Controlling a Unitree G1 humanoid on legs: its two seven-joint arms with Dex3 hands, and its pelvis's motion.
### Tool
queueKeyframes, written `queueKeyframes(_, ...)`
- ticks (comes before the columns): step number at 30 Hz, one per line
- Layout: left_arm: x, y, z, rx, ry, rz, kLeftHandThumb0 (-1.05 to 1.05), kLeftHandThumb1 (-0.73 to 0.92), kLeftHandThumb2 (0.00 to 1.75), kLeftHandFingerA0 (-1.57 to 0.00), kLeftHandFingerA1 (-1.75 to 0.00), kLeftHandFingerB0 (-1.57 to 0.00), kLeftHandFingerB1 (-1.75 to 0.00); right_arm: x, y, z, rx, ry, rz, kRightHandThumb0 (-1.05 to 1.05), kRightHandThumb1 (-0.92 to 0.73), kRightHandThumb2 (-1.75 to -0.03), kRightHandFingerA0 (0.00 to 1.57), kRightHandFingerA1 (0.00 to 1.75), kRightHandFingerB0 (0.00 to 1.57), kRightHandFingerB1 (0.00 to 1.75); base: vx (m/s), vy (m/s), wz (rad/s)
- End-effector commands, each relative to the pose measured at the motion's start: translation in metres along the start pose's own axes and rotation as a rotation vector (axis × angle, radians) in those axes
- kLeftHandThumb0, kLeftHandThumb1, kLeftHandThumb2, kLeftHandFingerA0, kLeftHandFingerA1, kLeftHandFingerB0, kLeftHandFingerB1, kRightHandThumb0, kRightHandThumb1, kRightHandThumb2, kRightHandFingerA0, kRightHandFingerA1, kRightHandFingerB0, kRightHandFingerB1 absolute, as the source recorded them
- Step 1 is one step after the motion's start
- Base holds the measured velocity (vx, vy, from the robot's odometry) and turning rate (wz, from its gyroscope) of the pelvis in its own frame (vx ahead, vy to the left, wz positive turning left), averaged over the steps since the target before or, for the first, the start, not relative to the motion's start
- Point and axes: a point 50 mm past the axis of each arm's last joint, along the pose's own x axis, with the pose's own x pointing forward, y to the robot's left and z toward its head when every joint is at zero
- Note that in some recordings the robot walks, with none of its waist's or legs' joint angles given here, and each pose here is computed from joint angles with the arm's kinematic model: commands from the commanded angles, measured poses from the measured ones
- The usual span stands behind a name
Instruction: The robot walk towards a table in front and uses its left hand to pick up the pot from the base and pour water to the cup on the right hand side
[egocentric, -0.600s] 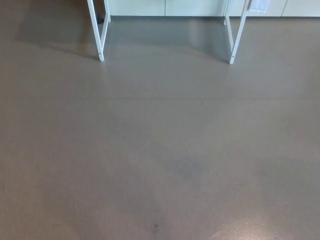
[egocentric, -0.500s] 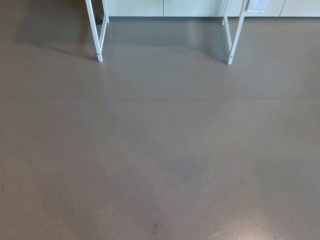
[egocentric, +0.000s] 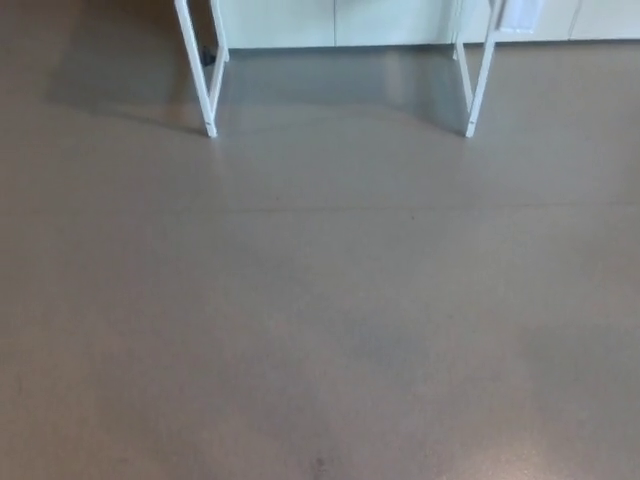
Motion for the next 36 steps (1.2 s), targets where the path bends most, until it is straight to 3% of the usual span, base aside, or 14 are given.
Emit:
queueKeyframes(1,-0.0011,0.0047,0.0052,0.015,-0.031,0.001,0.09,0.46,0.96,-0.30,-0.59,-0.19,-0.52,-0.0005,-0.0023,0.0021,0.014,-0.019,-0.005,-0.11,-0.53,-0.55,0.73,0.50,0.46,0.39,0.07,0.081,-0.03)
queueKeyframes(6,-0.0001,0.0027,0.0069,0.028,-0.032,-0.005,0.09,0.47,0.96,-0.32,-0.59,-0.19,-0.52,-0.0009,-0.0019,0.0021,0.030,-0.030,0.009,-0.10,-0.53,-0.55,0.70,0.50,0.46,0.40,0.07,0.213,-0.15)
queueKeyframes(7,0.0004,0.0018,0.0079,0.027,-0.032,-0.006,0.11,0.64,0.63,-0.42,-0.48,-0.28,-0.36,-0.0006,-0.0012,0.0017,0.032,-0.026,0.013,-0.10,-0.55,-0.55,0.65,0.49,0.47,0.40,0.13,0.544,0.10)
queueKeyframes(12,0.0004,0.0019,0.0090,0.021,-0.033,-0.017,0.09,0.66,0.62,-0.43,-0.48,-0.29,-0.36,-0.0004,0.0004,0.0011,0.019,-0.028,0.011,-0.10,-0.54,-0.55,0.66,0.49,0.47,0.41,0.20,0.313,-0.14)
queueKeyframes(15,0.0002,0.0024,0.0088,0.023,-0.033,-0.009,0.09,0.66,0.63,-0.44,-0.48,-0.29,-0.36,-0.0012,-0.0006,-0.0011,0.008,-0.025,0.008,-0.10,-0.54,-0.55,0.67,0.50,0.47,0.41,0.24,0.036,0.07)
queueKeyframes(16,0.0000,0.0024,0.0084,0.028,-0.032,-0.011,0.07,0.46,0.96,-0.33,-0.60,-0.18,-0.52,-0.0013,-0.0012,-0.0013,0.009,-0.023,0.006,-0.09,-0.54,-0.55,0.67,0.50,0.47,0.41,0.22,-0.035,0.14)
queueKeyframes(18,-0.0001,0.0025,0.0082,0.033,-0.031,-0.013,0.07,0.46,0.96,-0.33,-0.60,-0.18,-0.52,-0.0013,-0.0013,-0.0013,0.010,-0.020,0.004,-0.09,-0.54,-0.55,0.67,0.50,0.47,0.41,0.26,-0.098,0.12)
queueKeyframes(19,-0.0002,0.0029,0.0081,0.041,-0.028,-0.012,0.05,0.69,0.60,-0.43,-0.44,-0.28,-0.34,-0.0014,-0.0015,-0.0020,0.003,-0.017,-0.002,-0.13,-0.50,-0.54,0.74,0.51,0.46,0.39,0.27,-0.132,0.14)
queueKeyframes(26,-0.0002,0.0037,0.0086,0.044,-0.027,-0.008,0.06,0.67,0.59,-0.45,-0.48,-0.29,-0.34,-0.0020,-0.0015,-0.0041,0.005,-0.016,-0.003,-0.10,-0.53,-0.55,0.68,0.50,0.45,0.40,0.32,-0.175,0.10)
queueKeyframes(27,-0.0003,0.0037,0.0087,0.044,-0.028,-0.015,0.06,0.47,0.95,-0.34,-0.60,-0.17,-0.52,-0.0023,-0.0022,-0.0045,0.005,-0.015,0.004,-0.11,-0.53,-0.55,0.68,0.51,0.44,0.40,0.33,-0.090,0.01)
queueKeyframes(28,-0.0003,0.0036,0.0087,0.044,-0.028,-0.017,0.06,0.47,0.95,-0.34,-0.60,-0.17,-0.52,-0.0024,-0.0024,-0.0047,0.007,-0.015,0.006,-0.11,-0.53,-0.55,0.68,0.51,0.44,0.40,0.21,-0.134,0.08)
queueKeyframes(29,-0.0003,0.0039,0.0086,0.045,-0.026,-0.015,0.05,0.68,0.59,-0.42,-0.47,-0.29,-0.35,-0.0024,-0.0023,-0.0046,0.011,-0.016,0.007,-0.11,-0.52,-0.55,0.68,0.51,0.44,0.40,0.20,-0.114,0.01)
queueKeyframes(36,0.0001,0.0036,0.0095,0.055,-0.028,-0.008,0.05,0.68,0.59,-0.42,-0.45,-0.29,-0.34,-0.0020,-0.0010,-0.0049,0.012,-0.013,0.006,-0.10,-0.55,-0.55,0.67,0.50,0.45,0.41,0.24,0.012,-0.12)
